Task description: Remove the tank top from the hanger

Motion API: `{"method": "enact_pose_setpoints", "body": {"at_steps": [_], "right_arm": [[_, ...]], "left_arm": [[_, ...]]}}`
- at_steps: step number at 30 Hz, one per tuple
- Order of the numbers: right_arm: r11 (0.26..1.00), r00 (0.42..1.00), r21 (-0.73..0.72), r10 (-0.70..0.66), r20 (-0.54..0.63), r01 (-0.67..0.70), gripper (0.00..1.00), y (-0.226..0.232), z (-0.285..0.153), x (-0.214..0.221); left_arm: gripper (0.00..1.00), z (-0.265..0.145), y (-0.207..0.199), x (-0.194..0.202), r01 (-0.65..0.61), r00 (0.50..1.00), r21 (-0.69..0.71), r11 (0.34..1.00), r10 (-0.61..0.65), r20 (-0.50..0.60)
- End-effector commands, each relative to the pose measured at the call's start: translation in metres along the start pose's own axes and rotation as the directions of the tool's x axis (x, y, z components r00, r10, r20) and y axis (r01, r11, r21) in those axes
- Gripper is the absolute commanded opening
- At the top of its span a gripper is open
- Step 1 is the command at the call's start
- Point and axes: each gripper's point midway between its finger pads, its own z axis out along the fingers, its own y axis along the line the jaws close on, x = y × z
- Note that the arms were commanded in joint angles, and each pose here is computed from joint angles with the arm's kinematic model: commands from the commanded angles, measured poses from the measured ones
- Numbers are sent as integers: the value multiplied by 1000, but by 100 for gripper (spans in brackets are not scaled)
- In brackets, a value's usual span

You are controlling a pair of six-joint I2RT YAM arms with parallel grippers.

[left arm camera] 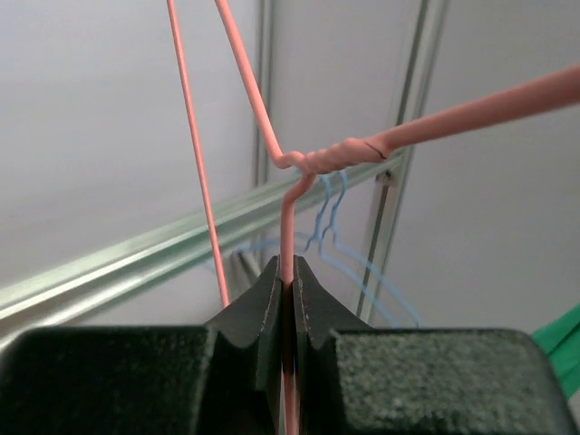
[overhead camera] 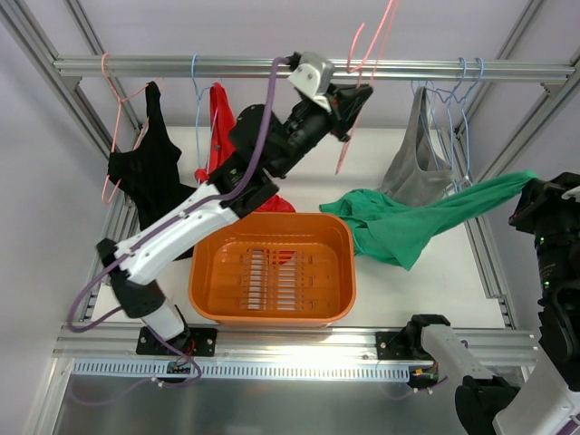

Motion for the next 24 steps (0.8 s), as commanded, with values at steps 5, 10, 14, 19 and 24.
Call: {"method": "enact_pose_setpoints", "body": {"at_steps": [5, 10, 14, 19, 24], "right_arm": [[930, 994, -366, -52, -95, 13, 0, 58, -19, 55], [790, 949, -587, -21, -315, -177, 0, 106, -36, 136], [817, 846, -505, -43, -532, -276, 0, 104, -18, 242], [833, 772, -457, -58, -632, -312, 0, 99, -23, 297], [845, 696, -405, -54, -716, -351, 17, 99, -22, 330]], "left_arm": [[0, -94, 38, -22, 28, 998, -167, 986, -37, -50], [0, -124, 44, 12, 66, 973, -228, 971, -113, -203], [0, -133, 44, 30, 76, 952, -246, 966, -144, -271], [0, -138, 43, 52, 86, 918, -281, 956, -186, -351], [0, -133, 41, 71, 59, 892, -329, 943, -197, -406]]}}
